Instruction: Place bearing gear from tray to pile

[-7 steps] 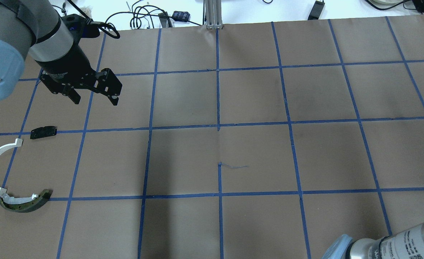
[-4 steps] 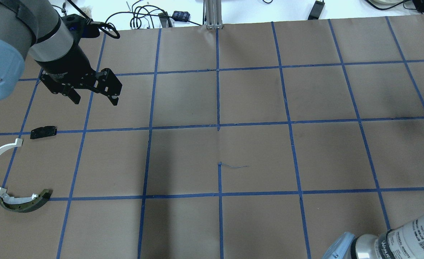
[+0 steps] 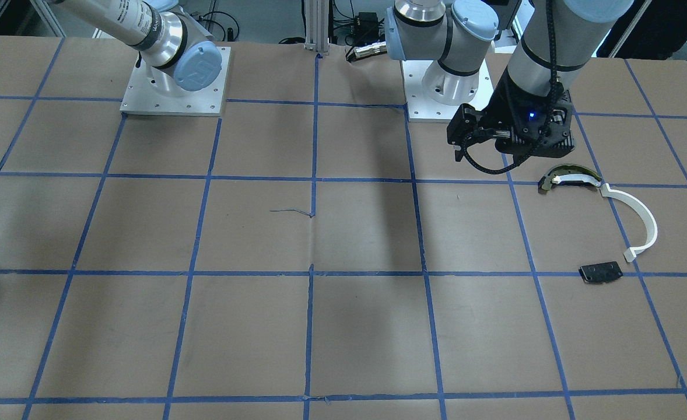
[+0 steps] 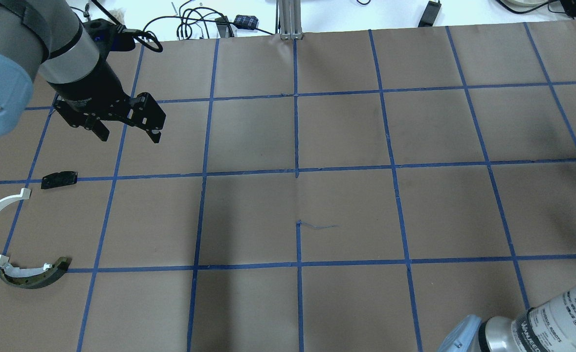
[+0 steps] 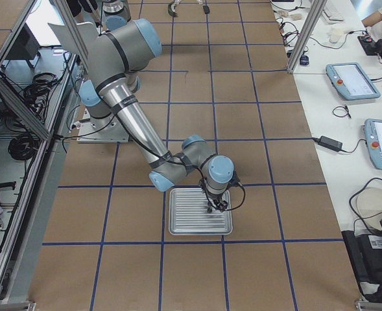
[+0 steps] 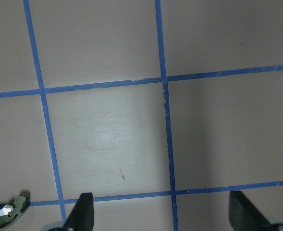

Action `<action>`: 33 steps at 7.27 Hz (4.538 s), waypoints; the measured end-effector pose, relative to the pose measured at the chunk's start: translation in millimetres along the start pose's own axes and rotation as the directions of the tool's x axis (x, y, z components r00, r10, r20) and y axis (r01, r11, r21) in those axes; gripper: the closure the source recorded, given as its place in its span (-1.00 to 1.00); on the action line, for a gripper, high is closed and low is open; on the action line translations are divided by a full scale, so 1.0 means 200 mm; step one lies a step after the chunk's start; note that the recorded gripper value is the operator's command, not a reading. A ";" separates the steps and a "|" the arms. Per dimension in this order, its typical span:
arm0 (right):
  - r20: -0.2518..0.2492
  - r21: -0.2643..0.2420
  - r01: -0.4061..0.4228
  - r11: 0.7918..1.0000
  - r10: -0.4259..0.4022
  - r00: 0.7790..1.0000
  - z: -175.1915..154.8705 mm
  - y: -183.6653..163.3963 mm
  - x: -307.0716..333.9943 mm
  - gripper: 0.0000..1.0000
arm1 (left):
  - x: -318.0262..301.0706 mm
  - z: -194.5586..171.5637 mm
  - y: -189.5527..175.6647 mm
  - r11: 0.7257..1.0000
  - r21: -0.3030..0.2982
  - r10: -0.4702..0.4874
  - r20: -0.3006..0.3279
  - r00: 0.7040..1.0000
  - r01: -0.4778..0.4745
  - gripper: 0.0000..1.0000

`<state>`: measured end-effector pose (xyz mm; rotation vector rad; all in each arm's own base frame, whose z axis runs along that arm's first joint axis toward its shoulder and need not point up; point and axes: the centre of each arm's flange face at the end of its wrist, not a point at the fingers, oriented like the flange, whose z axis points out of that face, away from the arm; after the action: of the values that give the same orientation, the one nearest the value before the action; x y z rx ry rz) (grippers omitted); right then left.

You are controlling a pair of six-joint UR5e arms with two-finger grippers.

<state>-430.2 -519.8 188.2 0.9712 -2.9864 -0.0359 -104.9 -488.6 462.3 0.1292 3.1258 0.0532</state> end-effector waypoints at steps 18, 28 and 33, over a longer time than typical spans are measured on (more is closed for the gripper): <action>-0.135 0.017 -0.235 0.972 0.235 0.963 -0.49 -0.74 -0.27 1.00 | 0.00 0.02 0.00 1.000 -0.002 0.001 0.000 1.000 -0.001 -1.00; 0.163 -0.034 -0.578 0.815 0.576 0.801 -0.17 -2.42 -3.45 -0.99 | 0.00 0.01 0.00 1.000 0.004 0.001 -0.001 1.000 -0.001 -1.00; 0.020 0.129 -0.533 0.837 0.535 0.845 -0.36 -2.19 -2.61 -1.00 | 0.00 0.10 -0.09 1.000 0.015 -0.008 -0.019 1.000 0.009 -1.00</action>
<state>250.1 -568.1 254.5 0.0999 -3.1520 0.1684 -106.5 -505.6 441.4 0.1161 3.1456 0.0312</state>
